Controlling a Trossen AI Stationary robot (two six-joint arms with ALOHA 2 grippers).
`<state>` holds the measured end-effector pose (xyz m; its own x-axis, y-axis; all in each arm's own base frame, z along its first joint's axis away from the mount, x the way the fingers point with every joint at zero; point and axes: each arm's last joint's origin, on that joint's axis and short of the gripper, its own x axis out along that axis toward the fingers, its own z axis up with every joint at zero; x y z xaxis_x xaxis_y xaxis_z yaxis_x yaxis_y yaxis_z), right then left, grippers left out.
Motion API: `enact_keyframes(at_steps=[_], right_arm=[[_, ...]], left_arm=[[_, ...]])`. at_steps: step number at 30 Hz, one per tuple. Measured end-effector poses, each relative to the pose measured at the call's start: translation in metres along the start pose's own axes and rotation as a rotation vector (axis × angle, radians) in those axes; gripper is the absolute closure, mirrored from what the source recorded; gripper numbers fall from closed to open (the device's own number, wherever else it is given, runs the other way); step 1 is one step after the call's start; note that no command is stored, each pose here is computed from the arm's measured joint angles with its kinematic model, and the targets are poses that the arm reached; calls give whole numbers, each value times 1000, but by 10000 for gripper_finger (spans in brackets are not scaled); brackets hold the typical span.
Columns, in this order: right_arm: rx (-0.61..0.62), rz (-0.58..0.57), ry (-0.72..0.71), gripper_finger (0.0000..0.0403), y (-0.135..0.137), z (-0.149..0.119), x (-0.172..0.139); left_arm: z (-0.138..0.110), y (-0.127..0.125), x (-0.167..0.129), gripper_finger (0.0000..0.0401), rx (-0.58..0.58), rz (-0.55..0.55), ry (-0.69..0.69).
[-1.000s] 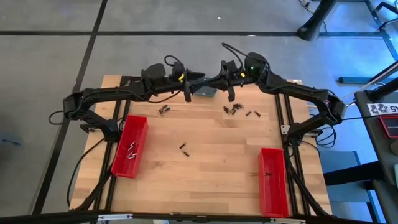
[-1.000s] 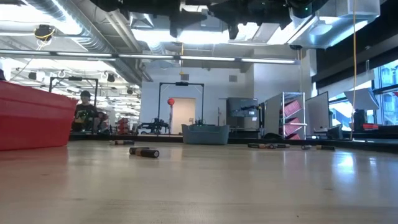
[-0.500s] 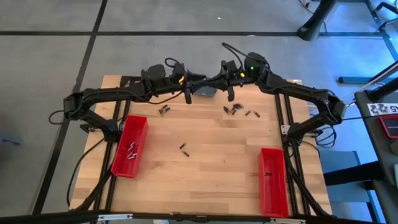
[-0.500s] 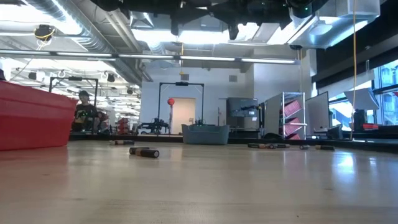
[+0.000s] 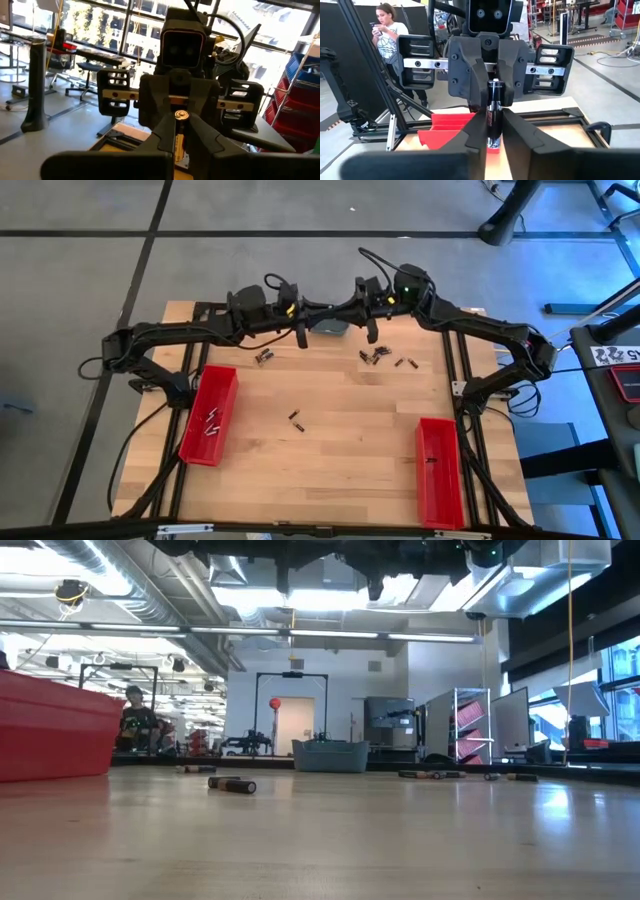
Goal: Sort batteries
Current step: Put the silver battery into the left red bin
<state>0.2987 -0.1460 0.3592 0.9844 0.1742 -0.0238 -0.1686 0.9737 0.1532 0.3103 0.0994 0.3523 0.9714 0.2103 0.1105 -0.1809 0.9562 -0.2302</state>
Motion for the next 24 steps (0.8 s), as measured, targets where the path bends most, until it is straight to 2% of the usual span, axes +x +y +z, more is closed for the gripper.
enact_keyframes(at_steps=[6,10,14,18,21,24], right_arm=[[5,-17,4,260,-1,-1,0],[7,-126,-12,213,-10,1,-7],[45,-167,-29,187,-20,4,-16],[70,-178,-32,178,-26,5,-21],[72,-184,-30,178,-26,4,-21],[72,-182,-30,178,-25,4,-21]], left_arm=[[11,-4,-8,386,11,-7,-38],[31,-6,-26,386,26,19,-62],[46,-8,-50,386,56,95,-38],[57,-12,-80,387,75,205,14],[54,-11,-105,387,-5,315,141],[39,-7,-132,387,-204,441,340]])
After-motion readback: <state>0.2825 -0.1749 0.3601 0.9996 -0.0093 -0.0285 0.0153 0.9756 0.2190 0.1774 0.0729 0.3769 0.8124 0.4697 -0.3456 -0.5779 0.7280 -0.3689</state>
